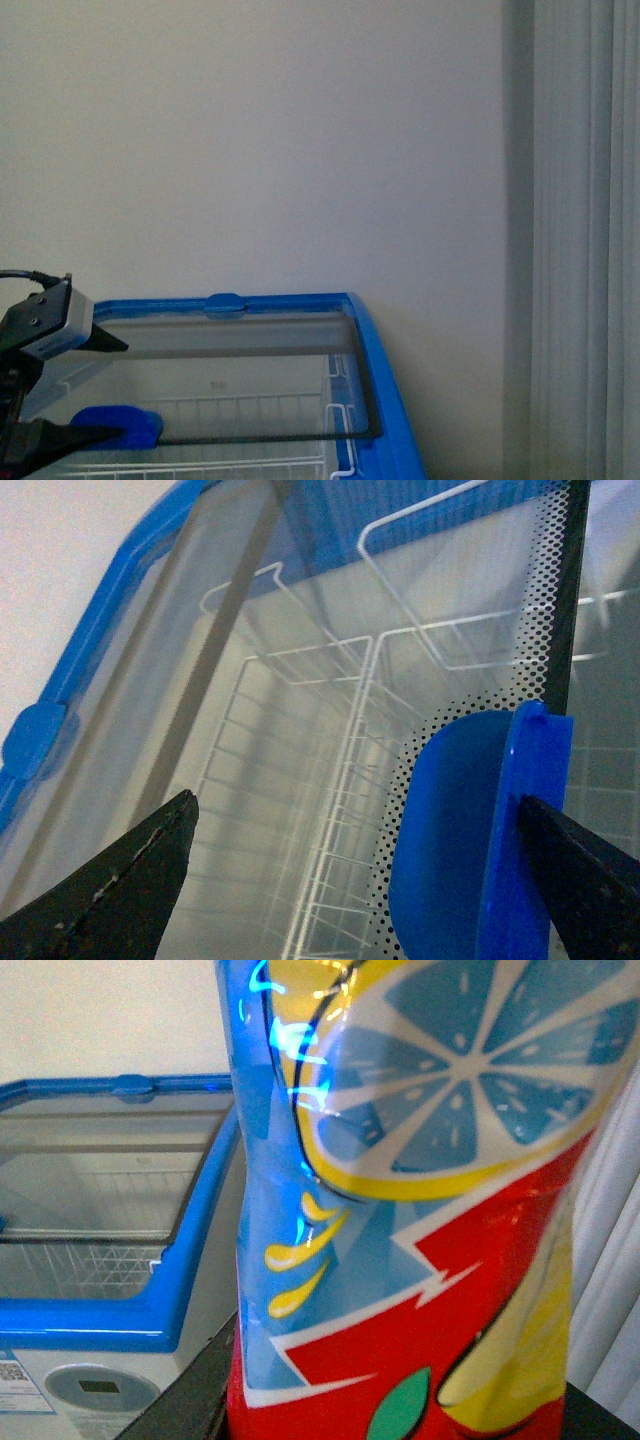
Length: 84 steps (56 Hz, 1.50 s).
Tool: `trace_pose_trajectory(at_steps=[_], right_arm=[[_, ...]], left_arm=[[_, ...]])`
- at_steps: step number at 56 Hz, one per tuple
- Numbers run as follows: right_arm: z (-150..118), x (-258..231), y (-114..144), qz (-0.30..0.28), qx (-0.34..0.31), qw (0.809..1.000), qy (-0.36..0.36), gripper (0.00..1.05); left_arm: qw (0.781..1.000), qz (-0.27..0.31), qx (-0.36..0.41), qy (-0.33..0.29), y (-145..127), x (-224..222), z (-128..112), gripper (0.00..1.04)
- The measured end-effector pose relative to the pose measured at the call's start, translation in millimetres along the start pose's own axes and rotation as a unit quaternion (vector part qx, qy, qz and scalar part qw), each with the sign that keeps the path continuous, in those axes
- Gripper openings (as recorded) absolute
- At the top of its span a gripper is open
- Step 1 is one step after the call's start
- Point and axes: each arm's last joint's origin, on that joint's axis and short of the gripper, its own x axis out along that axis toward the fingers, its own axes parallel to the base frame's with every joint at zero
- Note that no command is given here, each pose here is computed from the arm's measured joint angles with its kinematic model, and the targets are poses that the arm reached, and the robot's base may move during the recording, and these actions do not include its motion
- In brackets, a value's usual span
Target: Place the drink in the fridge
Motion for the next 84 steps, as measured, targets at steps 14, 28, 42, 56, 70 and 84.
trace_pose_trajectory(at_steps=[14, 28, 42, 56, 70, 84], right_arm=[[0.0, 0.0, 0.0, 0.0, 0.0, 1.0, 0.0, 0.44], [0.0, 0.0, 0.0, 0.0, 0.0, 1.0, 0.0, 0.44], [0.0, 0.0, 0.0, 0.0, 0.0, 1.0, 0.0, 0.44], [0.0, 0.0, 0.0, 0.0, 0.0, 1.0, 0.0, 0.44], [0.9, 6.9, 3.1, 0.091, -0.139, 0.971, 0.175, 0.44], [19.1, 92.6, 33.3, 0.228, -0.293, 0.916, 0.152, 0.44]], left_arm=[[0.999, 0.041, 0.017, 0.012, 31.8, 23.2, -6.3, 0.97], [0.992, 0.111, 0.052, 0.031, 50.8, 52.1, -9.1, 0.97], [0.983, 0.171, 0.035, 0.05, 41.0, 60.1, -7.6, 0.97], [0.906, 0.375, -0.168, 0.106, -5.6, 6.3, 17.8, 0.97], [0.806, 0.42, -0.416, 0.046, -126.1, -128.2, 97.9, 0.71], [0.793, 0.433, -0.428, 0.023, -210.8, -154.2, 127.2, 0.25]])
